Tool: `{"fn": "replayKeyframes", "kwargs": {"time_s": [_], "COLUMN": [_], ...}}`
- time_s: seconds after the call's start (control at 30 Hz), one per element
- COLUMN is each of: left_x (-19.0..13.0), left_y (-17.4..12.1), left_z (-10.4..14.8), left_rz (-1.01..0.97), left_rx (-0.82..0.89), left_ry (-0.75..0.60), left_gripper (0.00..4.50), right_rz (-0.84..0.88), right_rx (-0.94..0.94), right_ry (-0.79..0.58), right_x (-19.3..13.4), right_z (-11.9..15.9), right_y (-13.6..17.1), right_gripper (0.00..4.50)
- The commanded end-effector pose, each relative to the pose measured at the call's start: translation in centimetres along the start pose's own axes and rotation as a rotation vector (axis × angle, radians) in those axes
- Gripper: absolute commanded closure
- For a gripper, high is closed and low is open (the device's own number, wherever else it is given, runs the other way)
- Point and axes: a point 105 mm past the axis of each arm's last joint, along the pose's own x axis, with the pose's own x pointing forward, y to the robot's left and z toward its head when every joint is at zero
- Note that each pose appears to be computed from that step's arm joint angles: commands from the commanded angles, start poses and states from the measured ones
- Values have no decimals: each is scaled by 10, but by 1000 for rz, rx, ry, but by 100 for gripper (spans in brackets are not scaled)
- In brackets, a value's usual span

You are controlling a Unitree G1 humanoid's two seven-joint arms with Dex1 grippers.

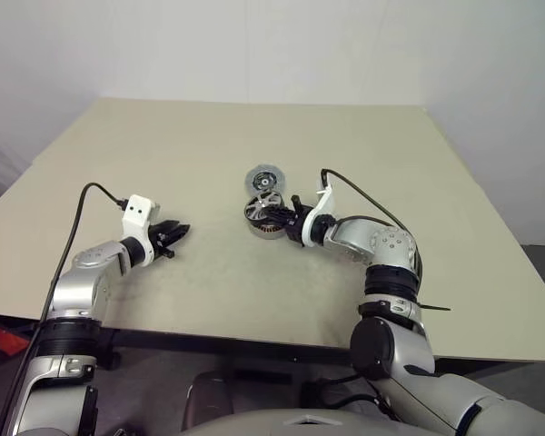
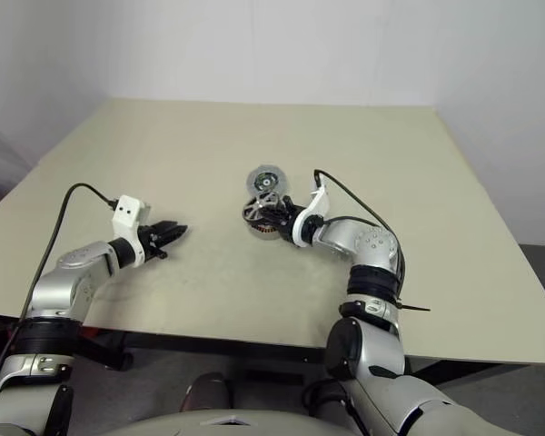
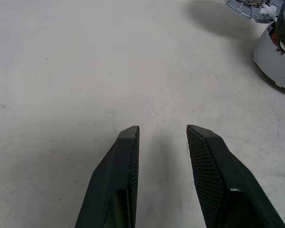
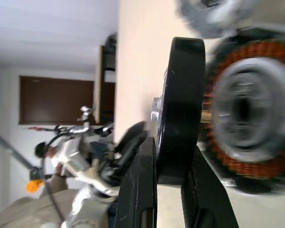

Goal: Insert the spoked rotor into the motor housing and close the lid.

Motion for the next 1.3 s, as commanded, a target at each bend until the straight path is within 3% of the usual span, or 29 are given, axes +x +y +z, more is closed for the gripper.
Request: {"fn": "replayKeyframes", "kwargs": {"time_s": [0.03,0.97,1.03,1.3], "left_x": [-2,-4,-4,-3], "left_y": [2,5,5,4], "left_z": [10,10,10,10], "left_rz": [6,15,16,14], "left_rx": [24,37,38,38], "left_ry": [-34,-29,-29,-29], "left_gripper": [281,281,281,281], "right_rz": [54,-38,-27,34], "right_rx": [-25,15,11,-31], "right_ry": [-27,-57,-54,-61], "right_x": [-1,-1,-1,-2], "right_z": [6,12,12,17], "right_y": [20,-17,-18,-13], "right_gripper": [396,396,340,340]}}
